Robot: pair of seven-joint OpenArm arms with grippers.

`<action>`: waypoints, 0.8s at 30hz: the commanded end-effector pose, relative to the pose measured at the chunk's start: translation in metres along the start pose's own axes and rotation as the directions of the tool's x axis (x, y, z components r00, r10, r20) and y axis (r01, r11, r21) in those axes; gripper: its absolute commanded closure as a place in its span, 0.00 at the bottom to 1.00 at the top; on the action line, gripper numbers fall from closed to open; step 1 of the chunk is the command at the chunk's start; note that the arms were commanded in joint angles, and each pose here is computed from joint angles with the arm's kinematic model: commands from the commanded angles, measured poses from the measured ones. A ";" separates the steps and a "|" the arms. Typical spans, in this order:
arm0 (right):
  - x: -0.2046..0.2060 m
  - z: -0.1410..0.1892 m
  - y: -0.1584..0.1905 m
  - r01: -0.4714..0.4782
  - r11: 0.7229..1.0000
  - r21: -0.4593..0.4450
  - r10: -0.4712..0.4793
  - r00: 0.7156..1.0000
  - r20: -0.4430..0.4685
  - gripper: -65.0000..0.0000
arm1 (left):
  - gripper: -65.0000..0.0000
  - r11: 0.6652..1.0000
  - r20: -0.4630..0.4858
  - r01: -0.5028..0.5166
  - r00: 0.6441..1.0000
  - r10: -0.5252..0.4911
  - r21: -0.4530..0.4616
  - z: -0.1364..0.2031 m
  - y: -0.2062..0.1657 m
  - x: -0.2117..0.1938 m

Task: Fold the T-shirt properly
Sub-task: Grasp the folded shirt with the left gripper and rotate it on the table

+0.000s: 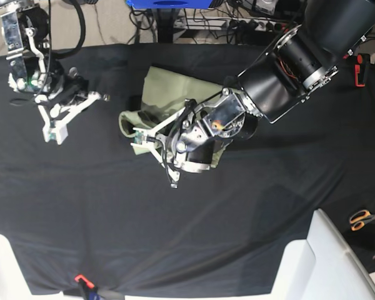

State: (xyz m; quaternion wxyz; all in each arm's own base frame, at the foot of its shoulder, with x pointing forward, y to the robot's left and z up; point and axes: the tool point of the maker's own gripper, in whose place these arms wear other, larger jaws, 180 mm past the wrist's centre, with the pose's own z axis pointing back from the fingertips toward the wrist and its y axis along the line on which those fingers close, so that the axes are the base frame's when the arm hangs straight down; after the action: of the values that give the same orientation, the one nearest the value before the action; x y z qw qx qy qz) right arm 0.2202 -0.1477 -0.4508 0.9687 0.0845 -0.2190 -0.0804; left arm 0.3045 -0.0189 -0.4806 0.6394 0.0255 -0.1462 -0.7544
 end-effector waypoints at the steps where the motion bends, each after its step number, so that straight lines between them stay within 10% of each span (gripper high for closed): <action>1: 0.014 0.004 -0.004 0.009 1.000 -0.007 -0.008 0.999 0.046 1.00 | 1.00 1.000 -0.011 -0.002 1.000 0.002 0.015 0.001 0.008 -0.003; 24: 0.022 0.006 -0.011 0.034 0.999 -0.018 -0.032 0.997 0.066 1.00 | 1.00 0.991 -0.088 -0.135 0.987 0.136 0.020 0.002 0.011 -0.037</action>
State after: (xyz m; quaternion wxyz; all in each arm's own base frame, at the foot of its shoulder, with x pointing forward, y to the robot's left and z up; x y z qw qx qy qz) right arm 0.2254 -0.1624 -0.4475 0.9646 0.0749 -0.2298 -0.1051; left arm 0.3157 0.0040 -0.4814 0.6950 0.0257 -0.1367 -0.7054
